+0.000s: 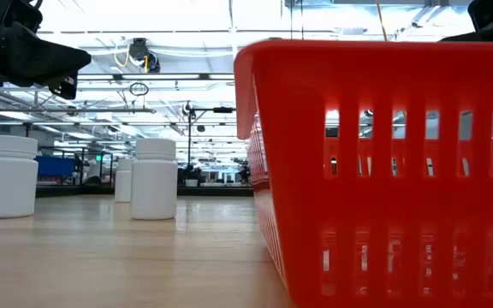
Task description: Pick and place pill bottles into a basket
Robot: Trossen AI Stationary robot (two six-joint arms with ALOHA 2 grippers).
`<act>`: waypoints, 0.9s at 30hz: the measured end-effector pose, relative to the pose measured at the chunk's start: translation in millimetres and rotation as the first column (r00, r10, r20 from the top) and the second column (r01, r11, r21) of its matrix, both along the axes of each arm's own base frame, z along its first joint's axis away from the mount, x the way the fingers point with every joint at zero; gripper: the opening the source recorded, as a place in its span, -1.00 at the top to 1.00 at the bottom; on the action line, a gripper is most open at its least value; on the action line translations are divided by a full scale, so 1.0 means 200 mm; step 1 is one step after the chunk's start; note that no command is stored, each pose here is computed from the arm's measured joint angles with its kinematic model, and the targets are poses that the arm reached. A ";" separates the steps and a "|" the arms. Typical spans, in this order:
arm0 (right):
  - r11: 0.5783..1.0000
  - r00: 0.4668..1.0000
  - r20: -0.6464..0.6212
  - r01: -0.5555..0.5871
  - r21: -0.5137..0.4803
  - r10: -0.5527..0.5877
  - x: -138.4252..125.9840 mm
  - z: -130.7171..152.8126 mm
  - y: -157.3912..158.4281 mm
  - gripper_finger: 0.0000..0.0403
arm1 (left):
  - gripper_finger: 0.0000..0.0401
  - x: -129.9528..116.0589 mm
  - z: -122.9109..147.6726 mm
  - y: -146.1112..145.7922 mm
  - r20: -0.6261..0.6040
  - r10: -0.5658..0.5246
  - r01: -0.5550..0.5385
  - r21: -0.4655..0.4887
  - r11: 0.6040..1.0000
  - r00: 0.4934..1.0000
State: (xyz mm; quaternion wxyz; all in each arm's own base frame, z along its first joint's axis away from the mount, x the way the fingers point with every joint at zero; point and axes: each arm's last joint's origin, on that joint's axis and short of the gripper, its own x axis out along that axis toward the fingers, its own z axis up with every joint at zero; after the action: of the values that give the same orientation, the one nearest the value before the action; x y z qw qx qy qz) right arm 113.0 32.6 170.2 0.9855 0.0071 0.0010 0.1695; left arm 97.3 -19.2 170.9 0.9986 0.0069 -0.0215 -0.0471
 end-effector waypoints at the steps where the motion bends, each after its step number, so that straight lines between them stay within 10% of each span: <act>1: 1.000 1.000 0.000 0.000 -0.001 0.000 0.00 0.00 0.00 0.98 | 0.85 0.00 0.00 0.00 0.000 0.000 0.000 0.000 1.000 1.000; 10: 1.000 1.000 0.020 0.000 -0.014 0.000 0.00 0.01 0.00 0.98 | 0.85 0.00 0.00 0.00 0.000 0.000 0.000 0.000 1.000 1.000; 23: 0.974 0.959 0.260 0.056 0.220 -0.114 -0.01 0.16 -0.02 0.99 | 0.85 0.00 0.00 0.00 0.000 -0.001 0.001 0.000 1.000 1.000; 27: 0.986 0.991 0.027 0.125 0.113 -0.129 0.04 0.07 -0.02 0.95 | 0.85 0.00 0.00 0.00 0.000 0.000 0.000 0.000 1.000 1.000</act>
State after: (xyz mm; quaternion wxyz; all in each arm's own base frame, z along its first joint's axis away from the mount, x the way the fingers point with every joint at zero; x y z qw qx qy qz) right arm 121.7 28.7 183.9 0.9923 0.0589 -0.0256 0.1063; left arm 97.3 -19.2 170.9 0.9986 0.0068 -0.0215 -0.0473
